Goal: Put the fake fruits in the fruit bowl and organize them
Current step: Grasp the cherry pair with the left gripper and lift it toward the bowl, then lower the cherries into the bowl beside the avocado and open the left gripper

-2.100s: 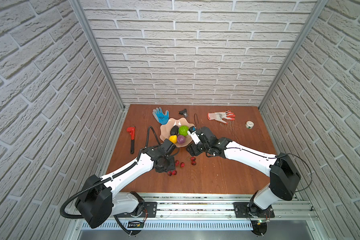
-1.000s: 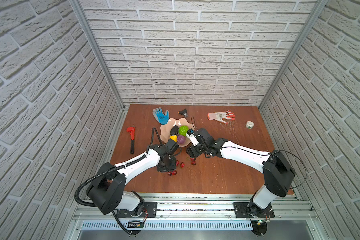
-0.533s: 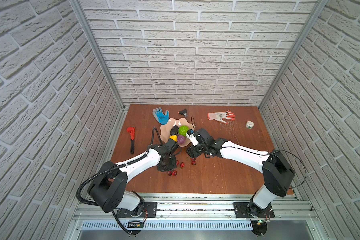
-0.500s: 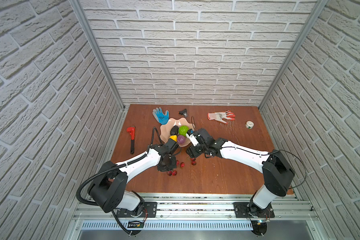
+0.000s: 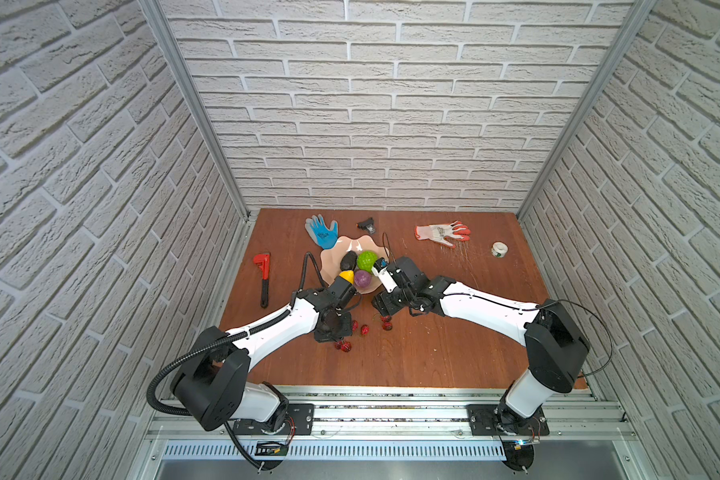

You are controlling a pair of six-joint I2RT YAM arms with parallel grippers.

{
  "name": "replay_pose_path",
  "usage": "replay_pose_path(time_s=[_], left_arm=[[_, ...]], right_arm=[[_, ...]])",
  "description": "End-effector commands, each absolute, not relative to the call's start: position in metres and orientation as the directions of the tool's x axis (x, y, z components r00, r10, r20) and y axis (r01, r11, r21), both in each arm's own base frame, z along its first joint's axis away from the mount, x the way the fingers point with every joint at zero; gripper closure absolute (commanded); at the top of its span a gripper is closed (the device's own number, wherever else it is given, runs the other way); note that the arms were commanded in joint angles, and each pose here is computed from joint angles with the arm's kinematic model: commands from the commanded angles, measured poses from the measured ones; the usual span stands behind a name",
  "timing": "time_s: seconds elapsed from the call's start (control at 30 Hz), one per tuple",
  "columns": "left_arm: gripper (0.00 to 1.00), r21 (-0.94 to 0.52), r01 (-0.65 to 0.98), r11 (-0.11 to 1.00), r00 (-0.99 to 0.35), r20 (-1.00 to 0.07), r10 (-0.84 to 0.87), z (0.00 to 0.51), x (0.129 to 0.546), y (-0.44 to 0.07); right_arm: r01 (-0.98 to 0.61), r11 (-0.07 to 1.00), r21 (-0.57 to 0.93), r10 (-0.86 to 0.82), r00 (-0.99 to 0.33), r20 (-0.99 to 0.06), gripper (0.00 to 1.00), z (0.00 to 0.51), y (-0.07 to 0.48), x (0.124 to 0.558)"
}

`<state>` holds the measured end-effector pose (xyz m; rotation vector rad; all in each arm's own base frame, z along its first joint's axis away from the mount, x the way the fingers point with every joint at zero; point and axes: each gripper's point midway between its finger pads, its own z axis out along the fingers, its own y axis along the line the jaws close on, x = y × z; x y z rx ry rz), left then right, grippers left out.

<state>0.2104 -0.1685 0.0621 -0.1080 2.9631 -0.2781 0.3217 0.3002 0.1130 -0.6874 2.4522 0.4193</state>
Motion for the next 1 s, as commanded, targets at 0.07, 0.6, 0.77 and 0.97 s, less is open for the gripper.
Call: replay_pose_path(time_s=[0.07,0.6,0.77,0.97], left_arm=[[1.0,-0.202,-0.045,0.978,-0.972,-0.215,-0.089,0.087,0.213,-0.161],[1.0,-0.246,-0.011,0.969,-0.884,-0.452,-0.125,0.192,0.301,-0.131],[1.0,-0.25,-0.006,0.968,-0.862,-0.489,-0.131,0.194,0.351,-0.133],[1.0,-0.246,-0.029,0.969,-0.853,-0.5,-0.153,0.178,0.402,-0.133]], right_arm=[[-0.565,0.81,0.158,-0.36,-0.692,-0.626,0.29,0.13,0.305,0.321],[-0.478,0.839,0.258,-0.211,-0.724,-0.657,0.28,0.164,0.288,0.342],[-0.448,0.844,0.295,-0.16,-0.735,-0.658,0.28,0.164,0.279,0.351],[-0.442,0.873,0.204,-0.205,-0.715,-0.669,0.28,0.165,0.267,0.358]])
